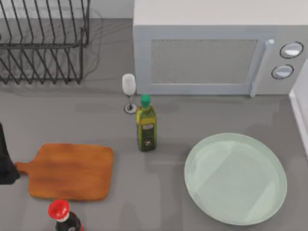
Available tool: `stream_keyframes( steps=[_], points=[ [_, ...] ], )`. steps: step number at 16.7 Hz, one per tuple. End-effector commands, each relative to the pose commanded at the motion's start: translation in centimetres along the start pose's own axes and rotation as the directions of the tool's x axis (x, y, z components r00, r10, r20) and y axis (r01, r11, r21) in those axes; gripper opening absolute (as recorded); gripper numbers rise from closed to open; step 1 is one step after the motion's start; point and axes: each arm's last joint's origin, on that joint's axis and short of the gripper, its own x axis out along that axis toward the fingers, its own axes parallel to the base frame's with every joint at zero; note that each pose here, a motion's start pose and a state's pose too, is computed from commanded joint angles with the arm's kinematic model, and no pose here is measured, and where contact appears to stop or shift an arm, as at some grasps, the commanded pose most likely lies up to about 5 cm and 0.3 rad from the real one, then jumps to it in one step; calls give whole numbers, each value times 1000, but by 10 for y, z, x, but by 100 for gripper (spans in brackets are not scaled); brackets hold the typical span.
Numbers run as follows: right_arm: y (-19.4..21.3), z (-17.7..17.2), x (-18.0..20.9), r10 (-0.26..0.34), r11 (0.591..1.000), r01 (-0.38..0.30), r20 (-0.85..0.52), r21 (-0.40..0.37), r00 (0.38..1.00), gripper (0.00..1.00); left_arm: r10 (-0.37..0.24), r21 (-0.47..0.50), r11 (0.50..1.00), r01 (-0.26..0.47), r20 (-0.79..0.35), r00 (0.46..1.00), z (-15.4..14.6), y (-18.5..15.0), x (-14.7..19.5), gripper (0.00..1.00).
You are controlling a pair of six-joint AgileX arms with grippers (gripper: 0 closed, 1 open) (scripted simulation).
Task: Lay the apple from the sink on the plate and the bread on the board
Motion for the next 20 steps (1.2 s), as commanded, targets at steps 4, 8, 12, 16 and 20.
stream_keyframes(
  steps=[4,8,12,16,20],
  points=[
    [0,0,-14,-3,1000,3,10,0,1000,0,0,0,1000,0,0,1000,0,0,0,100],
    [3,1,-17,-6,1000,6,21,2,1000,0,0,0,1000,0,0,1000,0,0,0,100],
    [30,2,-44,-15,1000,15,48,20,999,0,0,0,1000,0,0,1000,0,0,0,100],
    [76,-10,-65,-16,998,15,6,55,1000,0,0,0,1000,0,0,1000,0,0,0,100],
    [129,-35,-78,-26,996,31,-69,81,997,0,0,0,1000,0,0,1000,0,0,0,100]
  ],
)
